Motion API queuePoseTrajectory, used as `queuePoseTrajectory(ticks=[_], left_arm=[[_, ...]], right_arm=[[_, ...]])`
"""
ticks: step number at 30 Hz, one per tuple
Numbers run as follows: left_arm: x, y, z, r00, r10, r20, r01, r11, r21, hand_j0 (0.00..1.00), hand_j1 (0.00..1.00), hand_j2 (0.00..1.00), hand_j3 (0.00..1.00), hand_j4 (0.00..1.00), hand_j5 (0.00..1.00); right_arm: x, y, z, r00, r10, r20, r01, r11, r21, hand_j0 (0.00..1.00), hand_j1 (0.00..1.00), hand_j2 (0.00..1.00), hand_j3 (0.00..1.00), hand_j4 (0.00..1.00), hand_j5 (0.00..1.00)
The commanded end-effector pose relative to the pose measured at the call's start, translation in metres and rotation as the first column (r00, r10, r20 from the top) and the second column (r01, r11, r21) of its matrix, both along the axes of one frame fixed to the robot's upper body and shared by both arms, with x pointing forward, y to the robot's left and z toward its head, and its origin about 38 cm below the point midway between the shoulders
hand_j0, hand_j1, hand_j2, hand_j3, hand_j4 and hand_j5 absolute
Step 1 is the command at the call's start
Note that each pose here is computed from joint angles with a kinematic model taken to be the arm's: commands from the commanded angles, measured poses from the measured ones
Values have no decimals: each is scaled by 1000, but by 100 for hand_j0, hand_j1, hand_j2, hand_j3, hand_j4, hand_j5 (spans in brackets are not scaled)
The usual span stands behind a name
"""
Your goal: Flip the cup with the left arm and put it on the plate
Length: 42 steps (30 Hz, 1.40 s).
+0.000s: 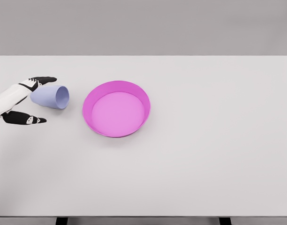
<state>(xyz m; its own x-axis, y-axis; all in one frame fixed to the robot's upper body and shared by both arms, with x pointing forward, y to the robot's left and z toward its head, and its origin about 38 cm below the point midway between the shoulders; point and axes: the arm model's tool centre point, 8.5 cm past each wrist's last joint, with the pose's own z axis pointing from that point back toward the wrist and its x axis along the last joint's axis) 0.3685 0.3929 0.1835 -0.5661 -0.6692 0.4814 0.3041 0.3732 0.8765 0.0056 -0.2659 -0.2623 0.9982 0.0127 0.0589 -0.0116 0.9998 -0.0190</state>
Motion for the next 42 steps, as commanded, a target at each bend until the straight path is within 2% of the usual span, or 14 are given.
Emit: queuePoseTrajectory(ticks=[1, 6, 9, 13, 16, 24, 27, 30, 32, 34, 36, 42], left_arm=[[0, 2, 1, 1000, 6, 0, -6, 1000, 1, 100, 100, 100, 100, 100, 100], [2, 7, 6, 1000, 13, 8, -13, 1000, 18, 100, 100, 100, 100, 100, 100], [2, 16, 5, 1000, 11, -29, -9, 998, 70, 100, 100, 100, 100, 100, 100], [6, 44, -7, 993, 96, -71, -91, 994, 68, 100, 100, 100, 100, 100, 100], [13, 61, -8, 986, 147, -82, -142, 988, 64, 100, 100, 100, 100, 100, 100], [13, 49, -21, 986, 118, -114, -111, 992, 65, 100, 100, 100, 100, 100, 100], [29, 40, -13, 991, 92, -102, -84, 993, 77, 100, 100, 100, 100, 100, 100], [41, 48, -2, 990, 118, -80, -111, 991, 77, 100, 100, 100, 100, 100, 100], [47, 39, 0, 993, 93, -78, -86, 993, 86, 100, 100, 100, 100, 100, 100], [57, 24, 1, 994, 48, -95, -38, 993, 110, 100, 100, 100, 100, 100, 100], [62, 18, -7, 991, 26, -134, -8, 991, 131, 100, 100, 100, 100, 100, 100], [67, 16, -10, 989, 30, -142, -8, 987, 158, 100, 100, 100, 100, 100, 100]], right_arm=[[0, 0, 0, 1000, 0, 0, 0, 1000, 0, 100, 100, 100, 100, 100, 100], [0, -1, 0, 1000, -3, 0, 3, 1000, -9, 100, 100, 100, 100, 100, 100], [0, -1, 0, 1000, -3, 2, 3, 1000, -9, 100, 100, 100, 100, 100, 100], [1, -1, 0, 1000, -2, 2, 2, 1000, -9, 100, 100, 100, 100, 100, 100], [0, -1, 0, 1000, -2, 0, 2, 1000, -9, 100, 100, 100, 100, 100, 100], [1, -1, 0, 1000, -2, 2, 2, 1000, -9, 100, 100, 100, 100, 100, 100], [0, -1, 0, 1000, -2, 0, 2, 1000, -9, 100, 100, 100, 100, 100, 100], [1, -1, 0, 1000, -2, 3, 2, 1000, -8, 100, 100, 100, 100, 100, 100], [1, -1, 0, 1000, -2, 2, 2, 1000, -9, 100, 100, 100, 100, 100, 100], [0, -1, 0, 1000, -2, 0, 2, 1000, -9, 100, 100, 100, 100, 100, 100], [0, -1, 0, 1000, -2, 2, 2, 1000, -9, 100, 100, 100, 100, 100, 100], [0, -1, 0, 1000, -2, 2, 2, 1000, -9, 100, 100, 100, 100, 100, 100]])
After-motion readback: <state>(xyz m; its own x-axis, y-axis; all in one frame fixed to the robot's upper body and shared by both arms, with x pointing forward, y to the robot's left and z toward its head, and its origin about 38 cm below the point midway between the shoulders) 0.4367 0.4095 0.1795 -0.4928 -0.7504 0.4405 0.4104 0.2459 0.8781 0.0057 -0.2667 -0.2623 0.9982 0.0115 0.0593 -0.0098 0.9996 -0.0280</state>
